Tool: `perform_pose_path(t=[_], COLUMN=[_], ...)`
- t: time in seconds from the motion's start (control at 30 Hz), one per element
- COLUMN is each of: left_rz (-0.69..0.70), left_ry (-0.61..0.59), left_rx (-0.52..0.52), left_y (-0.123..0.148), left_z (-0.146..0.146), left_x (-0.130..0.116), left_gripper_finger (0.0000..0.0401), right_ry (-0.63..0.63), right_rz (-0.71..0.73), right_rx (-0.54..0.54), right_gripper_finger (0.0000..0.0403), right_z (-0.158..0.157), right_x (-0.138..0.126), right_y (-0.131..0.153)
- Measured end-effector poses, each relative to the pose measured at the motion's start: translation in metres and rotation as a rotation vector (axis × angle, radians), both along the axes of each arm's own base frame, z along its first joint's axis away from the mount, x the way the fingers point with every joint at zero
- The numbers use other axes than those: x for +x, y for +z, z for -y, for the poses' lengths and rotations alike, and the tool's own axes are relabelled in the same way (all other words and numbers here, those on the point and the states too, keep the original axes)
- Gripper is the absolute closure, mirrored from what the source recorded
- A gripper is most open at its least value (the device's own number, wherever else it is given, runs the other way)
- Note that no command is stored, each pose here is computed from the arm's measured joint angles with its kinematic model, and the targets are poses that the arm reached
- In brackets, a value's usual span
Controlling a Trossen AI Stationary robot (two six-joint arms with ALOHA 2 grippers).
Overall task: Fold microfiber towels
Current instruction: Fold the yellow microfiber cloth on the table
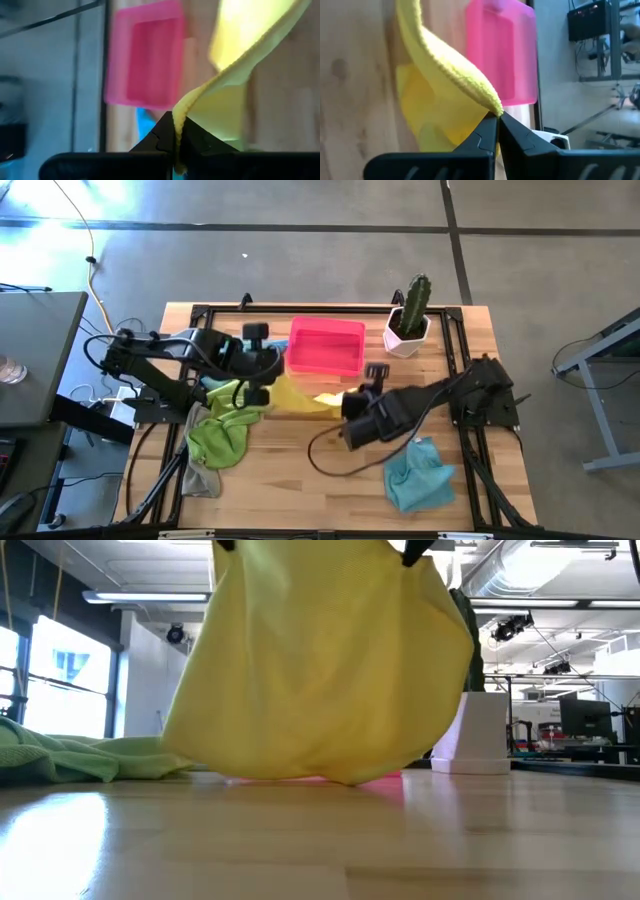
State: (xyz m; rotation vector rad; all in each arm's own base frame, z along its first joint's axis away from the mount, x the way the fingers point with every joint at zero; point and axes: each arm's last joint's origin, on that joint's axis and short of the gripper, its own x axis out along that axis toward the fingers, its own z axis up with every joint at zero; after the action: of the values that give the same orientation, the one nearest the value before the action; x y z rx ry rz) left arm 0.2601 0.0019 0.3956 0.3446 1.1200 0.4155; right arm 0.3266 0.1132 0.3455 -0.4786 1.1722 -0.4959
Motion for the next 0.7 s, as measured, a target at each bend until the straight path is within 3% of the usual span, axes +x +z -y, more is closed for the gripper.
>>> perform_pose_path(t=[0.2,0.43,0.53,0.63,0.7], left_rz=[0.012,0.068,0.088,0.1,0.065], left_ry=[0.099,0.147,0.129,0.096,0.057], left_rx=[0.11,0.091,-0.024,-0.231,-0.347], left_y=[0.003,0.005,0.003,-0.005,-0.016], left_z=[-0.02,-0.035,-0.033,-0.025,-0.016], left_x=[0.0,0.004,0.004,0.007,0.009], left_gripper_finger=[0.0401,0.0401,0.0401,0.0401,0.0401], right_ry=[0.053,0.058,-0.026,-0.121,-0.159], right_rz=[-0.046,-0.072,-0.015,0.002,-0.023], right_rx=[-0.029,-0.048,0.04,0.272,0.372], right_gripper_finger=[0.0401,0.0401,0.0401,0.0401,0.0401], right_z=[0.031,0.057,0.059,0.053,0.043], right_x=[-0.008,-0.014,-0.014,-0.01,-0.003], right_y=[0.021,0.033,0.032,0.024,0.014])
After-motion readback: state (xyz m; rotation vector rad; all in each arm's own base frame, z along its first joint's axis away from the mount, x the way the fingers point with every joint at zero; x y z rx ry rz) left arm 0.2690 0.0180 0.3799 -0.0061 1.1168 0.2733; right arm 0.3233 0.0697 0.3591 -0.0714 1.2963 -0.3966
